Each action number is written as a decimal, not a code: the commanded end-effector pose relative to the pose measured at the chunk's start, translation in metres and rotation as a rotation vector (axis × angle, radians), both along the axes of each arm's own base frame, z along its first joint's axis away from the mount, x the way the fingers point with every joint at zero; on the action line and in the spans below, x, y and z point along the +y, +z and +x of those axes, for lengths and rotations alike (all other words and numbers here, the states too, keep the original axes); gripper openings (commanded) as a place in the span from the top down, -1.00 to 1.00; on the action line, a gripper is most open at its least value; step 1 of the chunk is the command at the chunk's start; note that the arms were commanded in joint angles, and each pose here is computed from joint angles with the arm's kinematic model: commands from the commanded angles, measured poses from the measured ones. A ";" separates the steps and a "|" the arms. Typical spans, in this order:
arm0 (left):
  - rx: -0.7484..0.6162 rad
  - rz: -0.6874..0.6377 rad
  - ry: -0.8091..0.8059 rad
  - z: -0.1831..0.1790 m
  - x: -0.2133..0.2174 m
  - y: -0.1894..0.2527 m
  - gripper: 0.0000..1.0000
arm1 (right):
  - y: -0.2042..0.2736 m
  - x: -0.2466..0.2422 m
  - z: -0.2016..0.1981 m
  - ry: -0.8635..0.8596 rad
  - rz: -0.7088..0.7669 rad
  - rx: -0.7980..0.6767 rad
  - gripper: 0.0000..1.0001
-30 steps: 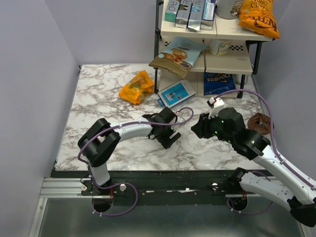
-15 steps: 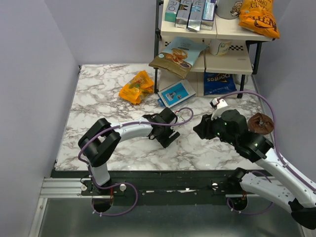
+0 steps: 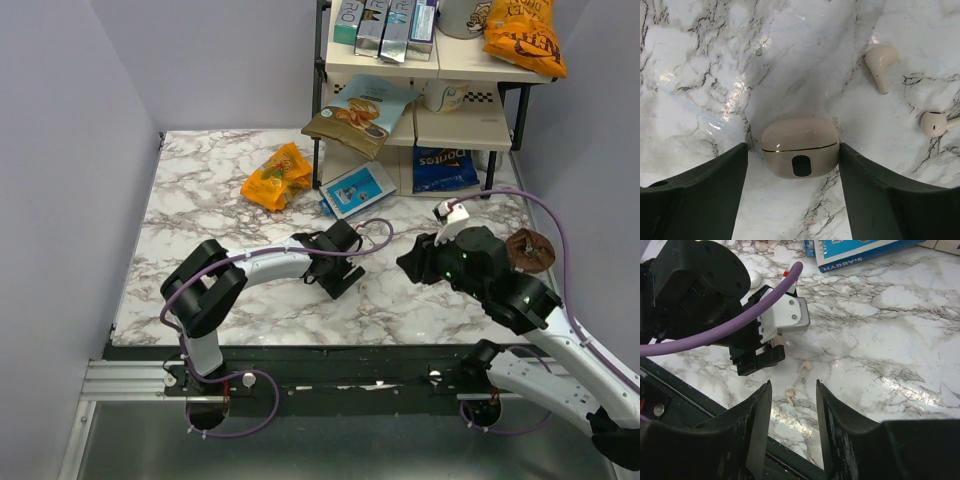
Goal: Insert the wireless bluetooth earbuds into the charging case
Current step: Pick up the charging case at the center of the board, then open the charging case.
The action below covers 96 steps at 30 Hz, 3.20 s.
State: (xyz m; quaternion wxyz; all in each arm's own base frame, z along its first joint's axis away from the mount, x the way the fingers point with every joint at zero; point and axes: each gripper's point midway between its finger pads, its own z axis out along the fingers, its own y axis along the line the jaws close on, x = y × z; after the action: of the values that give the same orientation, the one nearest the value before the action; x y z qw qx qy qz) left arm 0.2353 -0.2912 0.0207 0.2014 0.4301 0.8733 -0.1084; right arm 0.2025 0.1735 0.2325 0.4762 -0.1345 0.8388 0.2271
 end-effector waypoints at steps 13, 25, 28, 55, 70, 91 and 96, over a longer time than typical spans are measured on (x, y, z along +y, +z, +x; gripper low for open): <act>-0.012 -0.152 -0.002 -0.009 -0.016 0.030 0.34 | 0.003 -0.011 -0.003 -0.047 0.009 -0.003 0.00; -0.402 -0.800 0.070 -0.007 -0.024 0.168 0.83 | -0.005 0.029 -0.002 0.044 0.151 0.058 -0.09; -0.551 -0.956 0.071 -0.018 -0.009 0.179 1.00 | -0.007 0.055 -0.011 0.174 0.177 0.130 -0.18; -0.806 -0.771 -0.161 -0.051 -0.013 0.155 1.00 | -0.025 0.117 0.007 0.405 0.109 0.217 -0.63; -0.826 -0.788 -0.162 -0.054 -0.013 0.167 1.00 | -0.051 0.118 0.002 0.417 0.045 0.287 -0.58; -0.834 -0.796 -0.137 -0.059 -0.005 0.168 1.00 | -0.053 0.100 0.015 0.289 -0.004 0.263 -0.57; -0.834 -0.794 -0.132 -0.060 -0.003 0.166 1.00 | -0.053 0.097 0.017 0.273 -0.011 0.258 -0.57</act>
State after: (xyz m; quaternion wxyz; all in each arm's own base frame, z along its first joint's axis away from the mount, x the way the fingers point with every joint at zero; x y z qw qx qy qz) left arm 0.1764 -0.2957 0.1683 0.6423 0.4018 0.6020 -0.2522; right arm 0.2130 0.2843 0.1811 0.3198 -0.2334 0.8543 0.3367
